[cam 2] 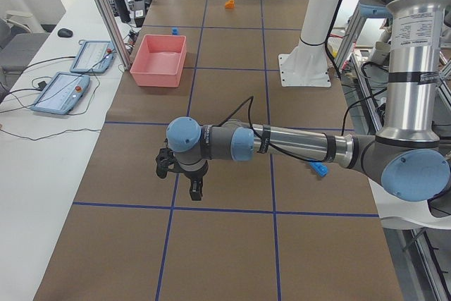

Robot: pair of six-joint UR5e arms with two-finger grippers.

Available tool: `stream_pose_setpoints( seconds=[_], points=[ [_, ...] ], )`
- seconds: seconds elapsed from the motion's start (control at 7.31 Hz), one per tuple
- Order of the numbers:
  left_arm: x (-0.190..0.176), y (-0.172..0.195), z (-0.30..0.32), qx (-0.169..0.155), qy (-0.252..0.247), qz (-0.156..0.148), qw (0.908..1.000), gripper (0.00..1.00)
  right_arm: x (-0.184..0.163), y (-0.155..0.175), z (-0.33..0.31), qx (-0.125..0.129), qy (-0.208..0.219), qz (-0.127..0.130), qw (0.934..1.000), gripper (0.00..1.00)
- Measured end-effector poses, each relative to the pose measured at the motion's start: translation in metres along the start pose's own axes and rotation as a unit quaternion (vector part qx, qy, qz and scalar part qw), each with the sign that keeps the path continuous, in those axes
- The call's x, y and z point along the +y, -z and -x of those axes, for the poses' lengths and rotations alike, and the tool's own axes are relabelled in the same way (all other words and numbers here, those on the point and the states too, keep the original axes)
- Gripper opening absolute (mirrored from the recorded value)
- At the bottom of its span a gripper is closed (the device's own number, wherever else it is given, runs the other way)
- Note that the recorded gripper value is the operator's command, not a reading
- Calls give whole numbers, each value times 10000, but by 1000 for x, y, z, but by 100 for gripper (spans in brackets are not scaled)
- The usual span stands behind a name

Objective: Put all blocks into box

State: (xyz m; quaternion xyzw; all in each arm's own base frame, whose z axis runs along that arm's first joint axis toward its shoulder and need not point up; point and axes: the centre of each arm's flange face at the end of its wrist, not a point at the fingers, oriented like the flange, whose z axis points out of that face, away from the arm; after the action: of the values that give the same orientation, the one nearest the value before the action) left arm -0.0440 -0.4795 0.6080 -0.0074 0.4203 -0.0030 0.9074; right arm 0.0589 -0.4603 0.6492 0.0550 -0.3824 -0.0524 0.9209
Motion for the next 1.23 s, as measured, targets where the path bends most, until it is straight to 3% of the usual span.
stream_pose_setpoints(
  seconds=[0.96,1.23],
  points=[
    [12,1,-9,77,-169,-81,9998,100,7,-3,-1,-44,-2,20,10000,100],
    [16,-4,-12,90,-366,-153,9992,100,14,-23,13,-314,174,30,9994,100]
  ],
)
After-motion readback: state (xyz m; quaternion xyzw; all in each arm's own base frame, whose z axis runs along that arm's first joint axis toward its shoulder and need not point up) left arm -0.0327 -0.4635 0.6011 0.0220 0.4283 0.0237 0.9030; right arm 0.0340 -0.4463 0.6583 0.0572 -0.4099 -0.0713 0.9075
